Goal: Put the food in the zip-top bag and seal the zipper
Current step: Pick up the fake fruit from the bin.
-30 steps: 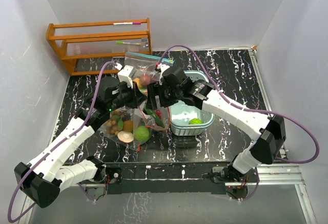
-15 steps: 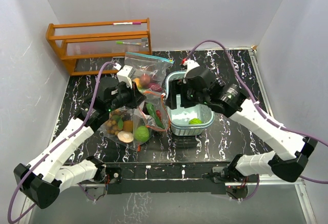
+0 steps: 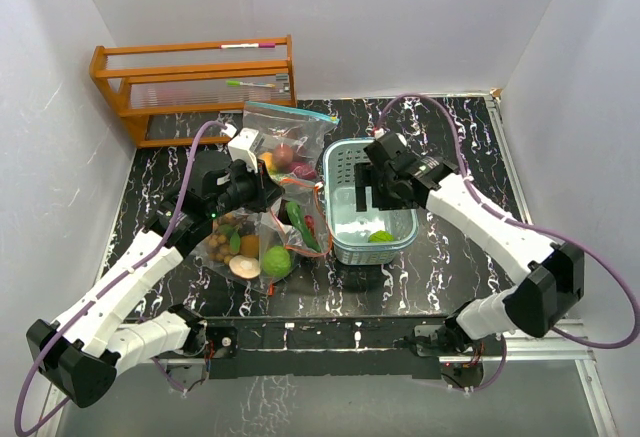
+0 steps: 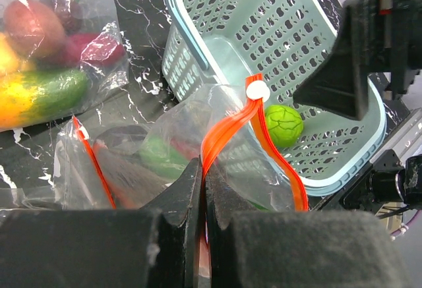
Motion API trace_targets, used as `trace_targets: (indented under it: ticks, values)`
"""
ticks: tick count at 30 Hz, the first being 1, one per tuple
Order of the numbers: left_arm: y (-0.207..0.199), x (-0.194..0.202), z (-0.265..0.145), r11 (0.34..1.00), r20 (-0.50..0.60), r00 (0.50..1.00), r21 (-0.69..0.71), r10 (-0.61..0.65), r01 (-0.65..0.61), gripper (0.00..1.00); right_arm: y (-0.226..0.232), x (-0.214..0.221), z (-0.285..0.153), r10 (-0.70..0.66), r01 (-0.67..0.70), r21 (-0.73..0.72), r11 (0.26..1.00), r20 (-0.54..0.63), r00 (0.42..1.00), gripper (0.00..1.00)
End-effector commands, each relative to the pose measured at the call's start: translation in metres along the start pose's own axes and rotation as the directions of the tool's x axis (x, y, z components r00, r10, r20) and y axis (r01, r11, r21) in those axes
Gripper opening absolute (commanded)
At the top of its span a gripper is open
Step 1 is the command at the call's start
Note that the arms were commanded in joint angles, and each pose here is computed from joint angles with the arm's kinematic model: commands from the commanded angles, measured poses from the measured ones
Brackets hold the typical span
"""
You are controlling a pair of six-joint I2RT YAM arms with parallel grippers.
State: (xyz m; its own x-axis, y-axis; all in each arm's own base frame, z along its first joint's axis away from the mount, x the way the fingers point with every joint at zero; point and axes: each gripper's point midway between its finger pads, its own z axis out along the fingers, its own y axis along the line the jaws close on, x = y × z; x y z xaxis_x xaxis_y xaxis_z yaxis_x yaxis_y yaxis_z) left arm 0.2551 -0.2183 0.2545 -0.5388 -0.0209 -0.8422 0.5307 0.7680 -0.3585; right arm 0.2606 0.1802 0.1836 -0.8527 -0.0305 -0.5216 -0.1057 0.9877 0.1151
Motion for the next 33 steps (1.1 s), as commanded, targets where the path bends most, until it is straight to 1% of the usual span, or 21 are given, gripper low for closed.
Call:
trace_targets:
  ticks: [1,5,8,14,25,33]
  values:
    - [-0.008,-0.012,-0.008,1.0,0.037,0.999,0.02,0.021,-0.021,0.0,0.003,0.005,0.021,-0.055,0.055,-0.008,0.998,-0.034,0.998,0.85]
    - [-0.005,-0.01,-0.009,1.0,0.038,0.999,0.008,0.022,-0.023,0.0,-0.002,0.033,0.036,-0.082,0.083,-0.002,0.997,-0.144,0.986,0.87]
    - [-0.004,-0.007,-0.008,1.0,0.032,0.999,0.006,0.023,-0.024,0.0,-0.007,0.049,0.043,-0.087,0.09,0.007,0.996,-0.189,0.978,0.87]
    - [-0.004,-0.006,-0.006,1.0,0.034,0.999,0.01,0.022,-0.023,0.0,-0.015,0.066,0.058,-0.087,0.099,0.042,0.994,-0.238,0.967,0.88]
    - [-0.001,-0.002,-0.006,0.999,0.023,0.999,0.002,0.035,-0.035,0.0,-0.026,0.097,0.086,-0.104,0.151,0.107,0.983,-0.355,0.929,0.87]
    - [0.0,-0.002,-0.005,0.999,0.023,0.999,-0.001,0.041,-0.041,0.0,-0.021,0.095,0.094,-0.122,0.168,0.095,0.981,-0.368,0.922,0.8]
